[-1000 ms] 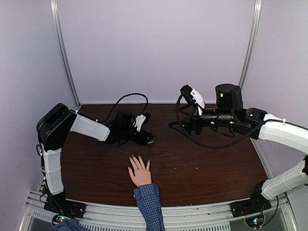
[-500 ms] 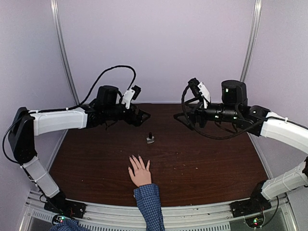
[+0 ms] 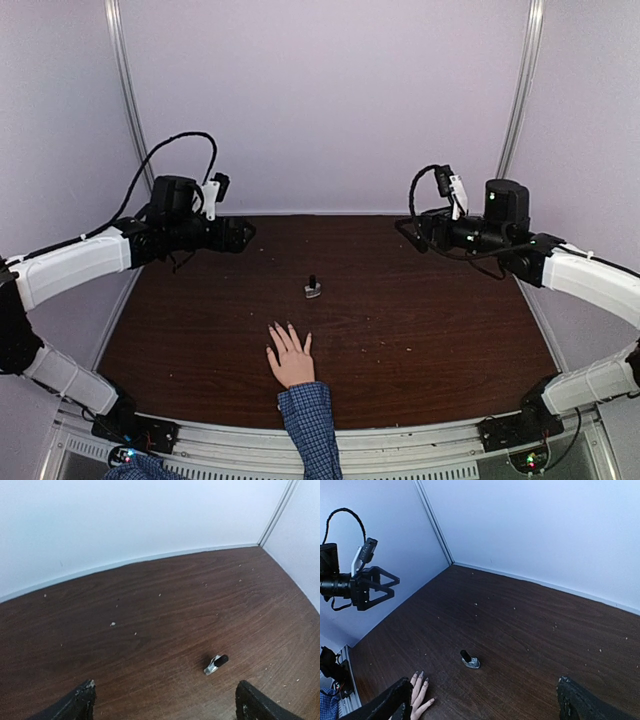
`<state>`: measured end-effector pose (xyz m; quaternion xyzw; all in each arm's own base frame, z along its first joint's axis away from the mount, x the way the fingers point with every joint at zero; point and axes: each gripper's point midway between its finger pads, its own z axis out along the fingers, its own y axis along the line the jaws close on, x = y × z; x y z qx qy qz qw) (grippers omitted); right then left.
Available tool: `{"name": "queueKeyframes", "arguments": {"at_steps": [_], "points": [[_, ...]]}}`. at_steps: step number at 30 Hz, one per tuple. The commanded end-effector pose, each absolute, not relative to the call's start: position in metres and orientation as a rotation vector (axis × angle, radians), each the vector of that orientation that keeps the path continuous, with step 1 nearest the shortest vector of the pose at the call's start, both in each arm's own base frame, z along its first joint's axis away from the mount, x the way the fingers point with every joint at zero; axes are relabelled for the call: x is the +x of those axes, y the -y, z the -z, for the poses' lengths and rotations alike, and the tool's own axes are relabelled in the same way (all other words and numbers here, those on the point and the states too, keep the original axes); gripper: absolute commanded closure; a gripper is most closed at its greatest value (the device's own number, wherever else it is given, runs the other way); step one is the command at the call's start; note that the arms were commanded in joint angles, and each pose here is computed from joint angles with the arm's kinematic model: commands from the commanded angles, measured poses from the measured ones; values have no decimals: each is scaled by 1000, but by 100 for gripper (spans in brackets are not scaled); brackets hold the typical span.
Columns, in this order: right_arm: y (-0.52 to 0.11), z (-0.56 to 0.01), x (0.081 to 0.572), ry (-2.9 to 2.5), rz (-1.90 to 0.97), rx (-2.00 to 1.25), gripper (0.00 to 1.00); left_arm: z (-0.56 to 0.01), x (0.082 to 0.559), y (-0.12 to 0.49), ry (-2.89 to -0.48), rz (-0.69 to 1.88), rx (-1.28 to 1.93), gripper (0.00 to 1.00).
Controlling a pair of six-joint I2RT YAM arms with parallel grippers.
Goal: Paint the nails
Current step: Reset both arms
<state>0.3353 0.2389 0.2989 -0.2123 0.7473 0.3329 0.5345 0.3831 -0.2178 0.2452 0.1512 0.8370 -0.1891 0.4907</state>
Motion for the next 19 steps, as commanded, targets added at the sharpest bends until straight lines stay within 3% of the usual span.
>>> {"name": "queueKeyframes", "arguments": {"at_steps": [1, 9, 19], "points": [[-229, -269, 348, -1834, -819, -413, 0, -191, 380, 192, -2204, 338, 246, 2], [-202, -204, 353, -1971, -684, -339, 0, -126, 374, 187, -2337, 314, 194, 2], [-194, -181, 354, -2003, -672, -297, 0, -123, 377, 181, -2321, 280, 161, 2]]}}
